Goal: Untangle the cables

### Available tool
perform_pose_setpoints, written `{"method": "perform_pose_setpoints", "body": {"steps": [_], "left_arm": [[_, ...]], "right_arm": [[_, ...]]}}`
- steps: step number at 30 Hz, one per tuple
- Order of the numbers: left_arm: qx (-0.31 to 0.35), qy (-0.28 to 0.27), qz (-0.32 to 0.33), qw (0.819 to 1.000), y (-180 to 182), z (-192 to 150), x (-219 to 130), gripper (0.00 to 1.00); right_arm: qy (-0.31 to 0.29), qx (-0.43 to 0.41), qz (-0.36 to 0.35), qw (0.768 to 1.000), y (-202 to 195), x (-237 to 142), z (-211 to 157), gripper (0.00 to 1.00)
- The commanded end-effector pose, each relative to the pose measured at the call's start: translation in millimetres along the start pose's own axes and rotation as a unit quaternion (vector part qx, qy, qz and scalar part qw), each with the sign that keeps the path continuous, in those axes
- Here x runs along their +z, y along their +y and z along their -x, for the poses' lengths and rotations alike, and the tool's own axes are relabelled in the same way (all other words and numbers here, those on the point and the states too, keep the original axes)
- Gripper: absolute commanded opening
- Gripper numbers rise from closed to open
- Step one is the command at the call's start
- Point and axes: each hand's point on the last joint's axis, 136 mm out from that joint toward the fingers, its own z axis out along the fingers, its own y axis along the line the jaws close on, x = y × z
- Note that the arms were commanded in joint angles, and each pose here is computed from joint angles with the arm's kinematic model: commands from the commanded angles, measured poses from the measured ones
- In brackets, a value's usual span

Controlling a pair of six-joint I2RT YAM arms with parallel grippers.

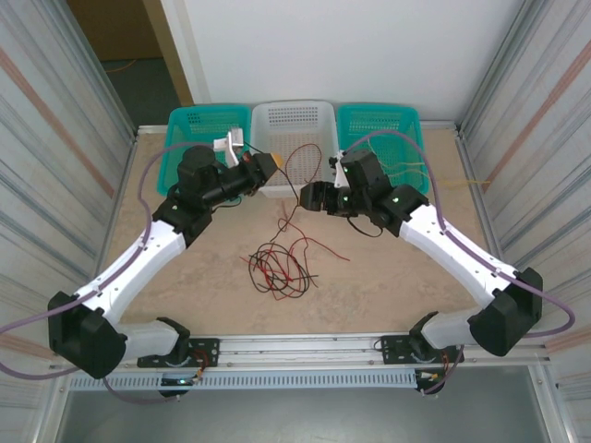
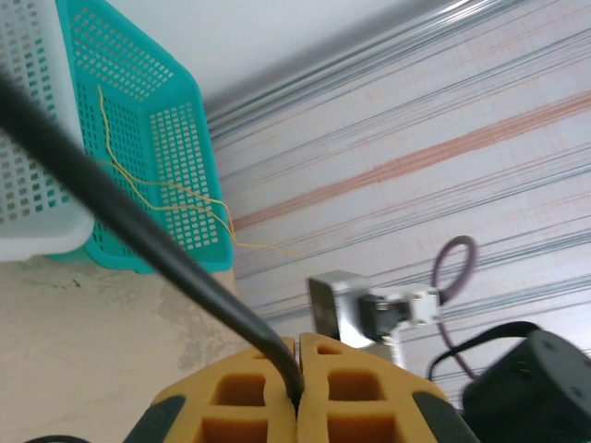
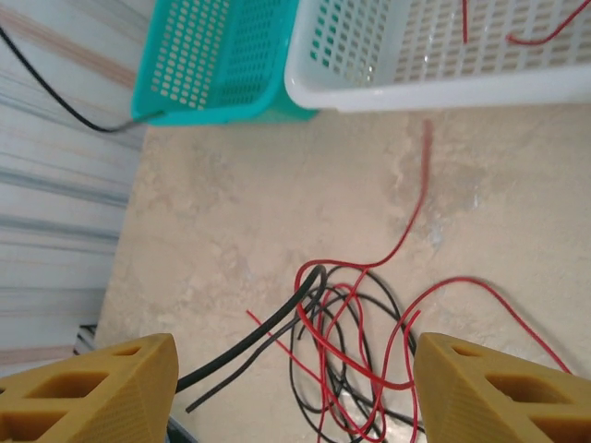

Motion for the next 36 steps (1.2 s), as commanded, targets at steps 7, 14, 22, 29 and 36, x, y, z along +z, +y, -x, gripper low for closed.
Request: {"method": "perform_pose_setpoints", "body": {"steps": [7, 14, 22, 29, 36], "left_arm": [[0.001, -0.049, 0.072, 0.996, -9.1, 64.5, -52.2, 0.00], [-0.058, -0.048, 0.044, 0.996, -2.6, 85.9, -54.4, 0.00], [-0.017, -0.040, 0.170, 0.984, 33.3, 129.7, -67.7, 0.00], [-0.006, -0.033, 0.215, 0.976, 93.4, 182.9, -43.2, 0.00], [0.009, 0.008, 0.292, 0.956, 162.3, 209.3, -21.3, 0.54]], "right_arm": [[0.032, 0.009, -0.018, 0.999, -10.3, 25.7, -13.7, 0.67], [0.130, -0.024, -0.010, 0.991, -6.7, 81.6, -64.5, 0.68], [0.173, -0.062, -0.095, 0.978, -18.4, 105.8, -92.0, 0.60], [0.154, -0.064, -0.139, 0.976, -33.4, 77.1, -88.0, 0.60], [0.141, -0.078, -0.161, 0.974, -35.1, 57.0, -79.4, 0.60]]}}
